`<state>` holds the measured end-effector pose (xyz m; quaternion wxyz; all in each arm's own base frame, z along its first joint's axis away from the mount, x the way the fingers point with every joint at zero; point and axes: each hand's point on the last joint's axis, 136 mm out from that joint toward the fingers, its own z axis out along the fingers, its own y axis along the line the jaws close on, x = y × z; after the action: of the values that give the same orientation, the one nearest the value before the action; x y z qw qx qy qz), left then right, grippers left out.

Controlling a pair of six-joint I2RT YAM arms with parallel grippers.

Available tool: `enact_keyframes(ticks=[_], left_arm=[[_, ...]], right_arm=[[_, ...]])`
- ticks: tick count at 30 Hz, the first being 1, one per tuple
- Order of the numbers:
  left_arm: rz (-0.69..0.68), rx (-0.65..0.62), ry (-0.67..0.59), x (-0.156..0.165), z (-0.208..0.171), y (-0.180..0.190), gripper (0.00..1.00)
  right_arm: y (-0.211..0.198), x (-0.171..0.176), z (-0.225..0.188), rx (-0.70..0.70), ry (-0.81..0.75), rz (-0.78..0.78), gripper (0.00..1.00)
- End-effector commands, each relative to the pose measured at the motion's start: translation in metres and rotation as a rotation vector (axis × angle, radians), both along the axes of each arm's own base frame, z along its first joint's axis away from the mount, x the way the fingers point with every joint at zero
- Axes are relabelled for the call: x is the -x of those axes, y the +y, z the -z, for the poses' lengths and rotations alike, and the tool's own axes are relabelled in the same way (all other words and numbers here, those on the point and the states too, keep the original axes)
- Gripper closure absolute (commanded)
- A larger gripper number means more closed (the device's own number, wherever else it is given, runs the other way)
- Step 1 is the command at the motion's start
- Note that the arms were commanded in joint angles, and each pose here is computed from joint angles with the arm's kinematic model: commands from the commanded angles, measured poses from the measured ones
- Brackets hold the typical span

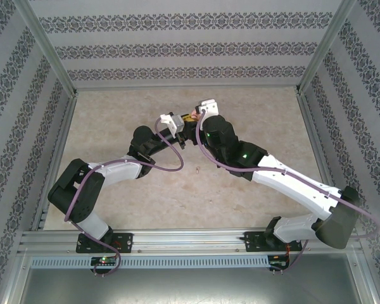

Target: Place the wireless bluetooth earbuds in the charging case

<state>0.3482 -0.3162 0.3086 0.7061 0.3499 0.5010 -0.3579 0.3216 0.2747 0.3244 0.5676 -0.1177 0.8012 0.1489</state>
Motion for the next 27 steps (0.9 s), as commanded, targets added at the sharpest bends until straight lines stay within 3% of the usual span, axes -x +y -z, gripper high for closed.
enact_keyframes(ticks=[1, 3, 7, 16, 27], left_arm=[[0.007, 0.063, -0.067, 0.004, -0.025, 0.000, 1.00], [0.007, 0.062, -0.064, 0.004, -0.024, -0.001, 1.00], [0.008, 0.059, -0.062, 0.003, -0.023, -0.001, 1.00], [0.005, 0.053, -0.053, 0.002, -0.020, -0.001, 1.00], [0.005, 0.045, -0.050, 0.001, -0.020, -0.002, 1.00]], right_arm=[[0.002, 0.003, -0.009, -0.021, 0.013, 0.011, 0.42], [0.002, 0.003, -0.015, -0.039, 0.016, 0.015, 0.30], [-0.002, 0.005, -0.025, -0.080, 0.020, 0.031, 0.21], [-0.014, 0.006, -0.044, -0.175, 0.020, 0.058, 0.12], [-0.055, 0.009, -0.069, -0.290, -0.022, 0.152, 0.11]])
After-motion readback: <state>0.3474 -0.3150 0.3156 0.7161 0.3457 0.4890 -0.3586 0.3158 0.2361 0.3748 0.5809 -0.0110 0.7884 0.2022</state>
